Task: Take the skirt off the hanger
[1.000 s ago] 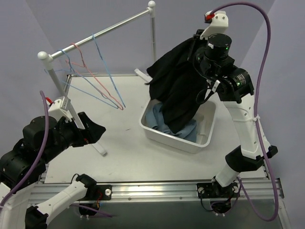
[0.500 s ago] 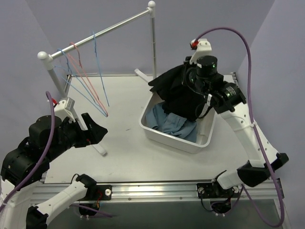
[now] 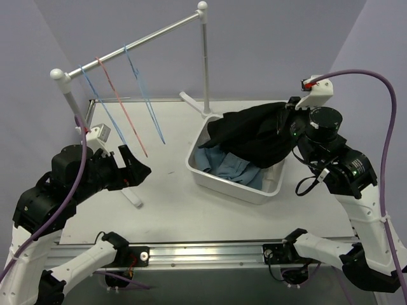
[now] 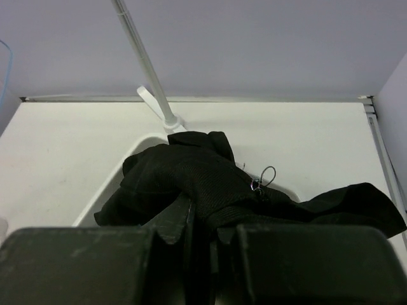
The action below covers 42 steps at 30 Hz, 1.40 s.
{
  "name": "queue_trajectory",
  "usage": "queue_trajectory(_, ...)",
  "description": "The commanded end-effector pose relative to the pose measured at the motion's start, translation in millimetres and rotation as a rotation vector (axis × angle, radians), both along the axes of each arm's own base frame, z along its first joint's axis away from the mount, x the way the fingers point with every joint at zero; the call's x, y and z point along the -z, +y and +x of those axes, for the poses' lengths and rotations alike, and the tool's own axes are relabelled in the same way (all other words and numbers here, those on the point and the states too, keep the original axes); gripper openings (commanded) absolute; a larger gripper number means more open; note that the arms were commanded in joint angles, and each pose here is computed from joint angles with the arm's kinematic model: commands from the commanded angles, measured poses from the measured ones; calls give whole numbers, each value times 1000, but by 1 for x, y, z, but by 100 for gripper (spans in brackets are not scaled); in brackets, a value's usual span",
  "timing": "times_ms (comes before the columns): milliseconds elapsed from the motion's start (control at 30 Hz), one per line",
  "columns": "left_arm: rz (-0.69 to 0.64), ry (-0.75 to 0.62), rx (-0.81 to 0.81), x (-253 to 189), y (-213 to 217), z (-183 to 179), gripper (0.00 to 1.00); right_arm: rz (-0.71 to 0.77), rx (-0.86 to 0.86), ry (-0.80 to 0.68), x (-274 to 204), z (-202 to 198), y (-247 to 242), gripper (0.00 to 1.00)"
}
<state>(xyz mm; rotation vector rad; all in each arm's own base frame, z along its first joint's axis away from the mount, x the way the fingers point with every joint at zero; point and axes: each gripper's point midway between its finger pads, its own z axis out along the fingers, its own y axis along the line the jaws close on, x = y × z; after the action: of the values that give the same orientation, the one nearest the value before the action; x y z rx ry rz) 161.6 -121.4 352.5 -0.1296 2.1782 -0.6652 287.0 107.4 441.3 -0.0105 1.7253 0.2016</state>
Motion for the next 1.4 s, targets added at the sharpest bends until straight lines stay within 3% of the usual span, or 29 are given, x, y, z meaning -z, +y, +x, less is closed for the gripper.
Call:
queue_trajectory(0,-40,-31,17,-7,-8,4,95,-57,64,23,14,-3,-17,0)
queue_trajectory(333,-47,-30,20,-8,-11,7,95,-97,76,121,54,1,-15,0)
queue_trajectory(600,-50,-39,13,-13,-7,3,95,-81,-64,265,105,34,40,0)
queue_trajectory(933,-55,-35,-23,-9,4,-6,95,-17,-223,632,227,28,107,0)
queue_trajectory(1367,-75,-36,-26,-8,3,-7,95,-28,-38,1086,397,-20,78,0)
